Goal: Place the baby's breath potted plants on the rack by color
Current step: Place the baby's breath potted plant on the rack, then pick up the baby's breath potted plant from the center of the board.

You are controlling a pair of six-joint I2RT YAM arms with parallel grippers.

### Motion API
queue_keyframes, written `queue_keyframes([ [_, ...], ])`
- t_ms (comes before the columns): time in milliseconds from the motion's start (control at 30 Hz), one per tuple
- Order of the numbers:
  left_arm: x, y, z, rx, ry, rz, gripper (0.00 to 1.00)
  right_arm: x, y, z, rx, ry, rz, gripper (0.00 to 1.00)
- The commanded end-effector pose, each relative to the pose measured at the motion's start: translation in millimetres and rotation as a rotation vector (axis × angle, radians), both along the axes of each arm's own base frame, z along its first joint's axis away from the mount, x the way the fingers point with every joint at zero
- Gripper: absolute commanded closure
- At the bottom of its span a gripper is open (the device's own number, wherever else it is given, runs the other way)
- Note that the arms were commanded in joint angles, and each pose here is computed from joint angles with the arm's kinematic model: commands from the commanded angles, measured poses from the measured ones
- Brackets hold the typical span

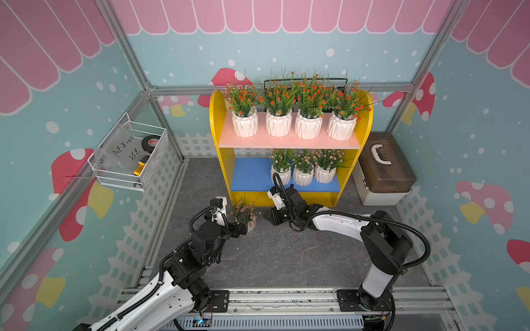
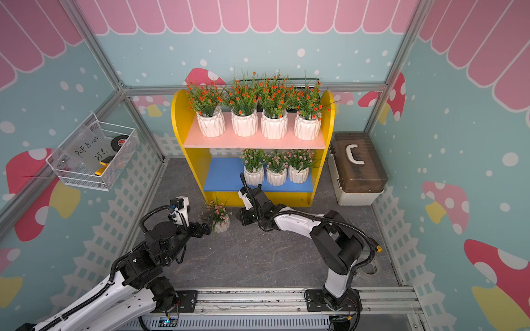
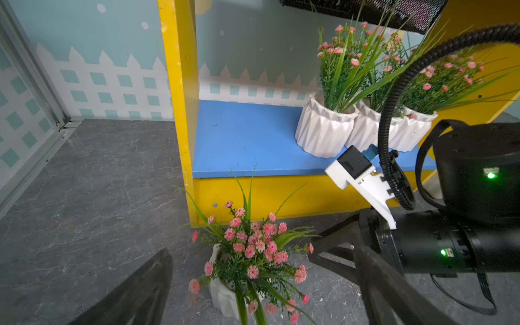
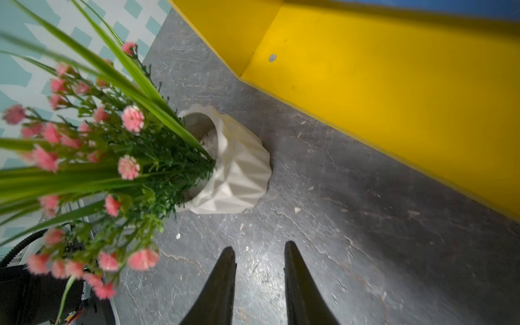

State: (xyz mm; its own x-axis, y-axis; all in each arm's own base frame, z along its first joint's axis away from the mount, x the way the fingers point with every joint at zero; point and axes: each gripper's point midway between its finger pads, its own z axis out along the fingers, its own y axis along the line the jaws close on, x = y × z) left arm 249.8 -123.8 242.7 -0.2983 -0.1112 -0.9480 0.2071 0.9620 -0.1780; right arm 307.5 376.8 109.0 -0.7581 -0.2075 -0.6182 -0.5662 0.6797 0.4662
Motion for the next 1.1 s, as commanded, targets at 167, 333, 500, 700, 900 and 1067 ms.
queue_keyframes([
  [167, -4.6, 7.9, -8.3, 0.001, 0.051, 0.034, 0.01, 10.5, 30.0, 3.3, 0.039, -0.002, 0.028, 0.72],
  [333, -6.5, 9.1, -8.5, -0.004, 0.052, 0.033, 0.01, 12.6, 41.2, -4.9, 0.037, 0.012, 0.043, 0.73],
  [500, -7.6, 10.1, -9.3, -0.003, 0.054, 0.033, 0.01, 13.4, 49.2, -7.0, 0.036, 0.017, 0.055, 0.74],
  [700, -9.0, 10.4, -9.1, -0.008, 0.055, 0.030, 0.01, 15.2, 56.8, -15.0, 0.014, 0.026, 0.057, 0.74],
  [900, -10.7, 12.0, -8.0, -0.014, 0.051, 0.030, 0.01, 17.6, 59.9, -22.9, -0.036, 0.027, 0.042, 0.75],
  [1067, -12.0, 13.3, -6.3, -0.016, 0.048, 0.031, 0.01, 20.1, 59.9, -32.0, -0.100, 0.025, 0.018, 0.78],
])
